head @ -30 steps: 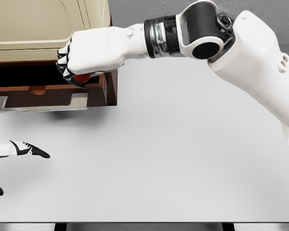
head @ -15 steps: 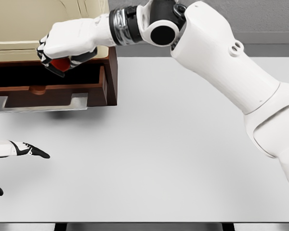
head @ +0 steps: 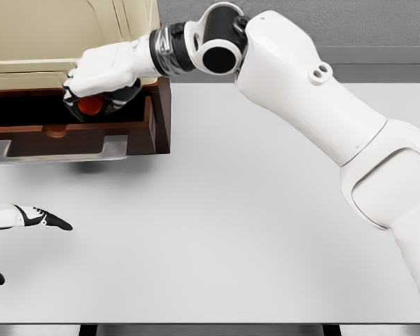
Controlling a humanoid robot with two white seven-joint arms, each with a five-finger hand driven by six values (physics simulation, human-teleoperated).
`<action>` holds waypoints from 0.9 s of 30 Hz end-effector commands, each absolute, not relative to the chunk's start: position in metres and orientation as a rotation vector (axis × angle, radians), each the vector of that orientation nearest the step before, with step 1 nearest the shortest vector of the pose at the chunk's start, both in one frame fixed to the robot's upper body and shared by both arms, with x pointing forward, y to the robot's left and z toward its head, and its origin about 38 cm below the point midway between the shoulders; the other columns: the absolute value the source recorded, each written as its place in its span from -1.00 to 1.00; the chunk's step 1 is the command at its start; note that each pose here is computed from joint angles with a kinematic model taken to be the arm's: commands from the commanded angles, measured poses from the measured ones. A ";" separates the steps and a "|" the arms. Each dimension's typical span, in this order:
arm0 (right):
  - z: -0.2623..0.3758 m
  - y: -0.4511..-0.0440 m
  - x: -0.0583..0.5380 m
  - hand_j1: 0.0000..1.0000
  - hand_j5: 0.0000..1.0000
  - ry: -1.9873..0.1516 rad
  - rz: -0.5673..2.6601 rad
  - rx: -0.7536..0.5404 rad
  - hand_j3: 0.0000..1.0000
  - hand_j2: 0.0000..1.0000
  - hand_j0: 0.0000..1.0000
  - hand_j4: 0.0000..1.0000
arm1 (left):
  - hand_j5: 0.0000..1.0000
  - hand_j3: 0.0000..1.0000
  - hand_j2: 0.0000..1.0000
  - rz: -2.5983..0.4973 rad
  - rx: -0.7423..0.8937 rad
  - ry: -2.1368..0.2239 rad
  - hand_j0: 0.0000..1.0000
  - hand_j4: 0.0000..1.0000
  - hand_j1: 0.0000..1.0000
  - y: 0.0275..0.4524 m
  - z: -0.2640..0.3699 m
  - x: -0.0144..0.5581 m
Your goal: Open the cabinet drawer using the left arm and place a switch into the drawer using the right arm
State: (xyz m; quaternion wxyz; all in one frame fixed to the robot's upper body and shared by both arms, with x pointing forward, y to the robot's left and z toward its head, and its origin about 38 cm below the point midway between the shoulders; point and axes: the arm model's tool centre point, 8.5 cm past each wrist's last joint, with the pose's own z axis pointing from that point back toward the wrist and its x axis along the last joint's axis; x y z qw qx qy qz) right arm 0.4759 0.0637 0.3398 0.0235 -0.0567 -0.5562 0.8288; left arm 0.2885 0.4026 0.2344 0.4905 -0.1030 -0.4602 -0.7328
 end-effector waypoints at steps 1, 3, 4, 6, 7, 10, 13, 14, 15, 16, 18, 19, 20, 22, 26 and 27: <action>0.336 0.064 0.477 1.00 1.00 -1.693 2.589 -0.208 1.00 1.00 1.00 1.00 | 1.00 1.00 1.00 -1.772 -0.252 -1.122 1.00 1.00 1.00 0.402 0.235 0.289; 0.335 0.065 0.476 1.00 1.00 -1.686 2.599 -0.208 1.00 1.00 1.00 1.00 | 1.00 1.00 1.00 -1.772 -0.252 -1.122 1.00 1.00 1.00 0.402 0.235 0.289; 0.335 0.065 0.476 1.00 1.00 -1.686 2.599 -0.208 1.00 1.00 1.00 1.00 | 1.00 1.00 1.00 -1.772 -0.252 -1.122 1.00 1.00 1.00 0.402 0.235 0.289; 0.339 0.067 0.473 1.00 1.00 -1.701 2.607 -0.213 1.00 1.00 1.00 1.00 | 1.00 1.00 1.00 -1.772 -0.253 -1.121 1.00 1.00 1.00 0.402 0.235 0.289; 0.344 0.069 0.469 1.00 1.00 -1.720 2.614 -0.217 1.00 1.00 1.00 1.00 | 1.00 1.00 1.00 -1.772 -0.253 -1.121 1.00 1.00 1.00 0.402 0.235 0.289; 0.374 0.076 0.443 1.00 1.00 -1.870 2.637 -0.229 1.00 1.00 1.00 1.00 | 1.00 1.00 1.00 -1.772 -0.253 -1.121 1.00 1.00 1.00 0.402 0.235 0.289; 0.388 0.024 0.406 1.00 1.00 -1.967 2.730 -0.341 1.00 1.00 1.00 1.00 | 1.00 1.00 1.00 -1.772 -0.253 -1.121 1.00 1.00 1.00 0.402 0.235 0.289; 0.395 -0.007 0.414 1.00 1.00 -1.984 2.655 -0.404 1.00 1.00 1.00 1.00 | 1.00 1.00 1.00 -1.772 -0.253 -1.121 1.00 1.00 1.00 0.402 0.235 0.289; 0.404 -0.040 0.421 1.00 1.00 -1.990 2.583 -0.478 1.00 1.00 1.00 1.00 | 1.00 1.00 1.00 -1.772 -0.253 -1.121 1.00 1.00 1.00 0.402 0.235 0.289; 0.410 -0.064 0.424 1.00 1.00 -1.990 2.539 -0.532 1.00 1.00 1.00 1.00 | 1.00 1.00 1.00 -1.772 -0.253 -1.121 1.00 1.00 1.00 0.402 0.235 0.289; 0.393 -0.125 0.427 1.00 1.00 -1.891 2.478 -0.599 1.00 1.00 1.00 1.00 | 1.00 1.00 1.00 -1.772 -0.253 -1.121 1.00 1.00 1.00 0.402 0.235 0.289; 0.386 -0.172 0.433 1.00 1.00 -1.851 2.358 -0.648 1.00 1.00 1.00 1.00 | 1.00 1.00 1.00 -1.772 -0.253 -1.121 1.00 1.00 1.00 0.402 0.235 0.289; 0.379 -0.211 0.436 1.00 1.00 -1.851 2.218 -0.682 1.00 1.00 1.00 1.00 | 1.00 1.00 1.00 -1.772 -0.253 -1.121 1.00 1.00 1.00 0.402 0.235 0.289; 0.337 -0.266 0.443 1.00 1.00 -1.707 2.110 -0.651 1.00 1.00 1.00 1.00 | 1.00 1.00 1.00 -1.772 -0.253 -1.121 1.00 1.00 1.00 0.402 0.235 0.289; 0.317 -0.298 0.449 1.00 1.00 -1.600 2.063 -0.638 1.00 1.00 1.00 1.00 | 1.00 1.00 1.00 -1.768 -0.256 -1.122 1.00 1.00 1.00 0.402 0.234 0.289; 0.315 -0.299 0.449 1.00 1.00 -1.595 2.062 -0.634 1.00 1.00 1.00 1.00 | 1.00 1.00 1.00 -1.768 -0.256 -1.122 1.00 1.00 1.00 0.402 0.234 0.289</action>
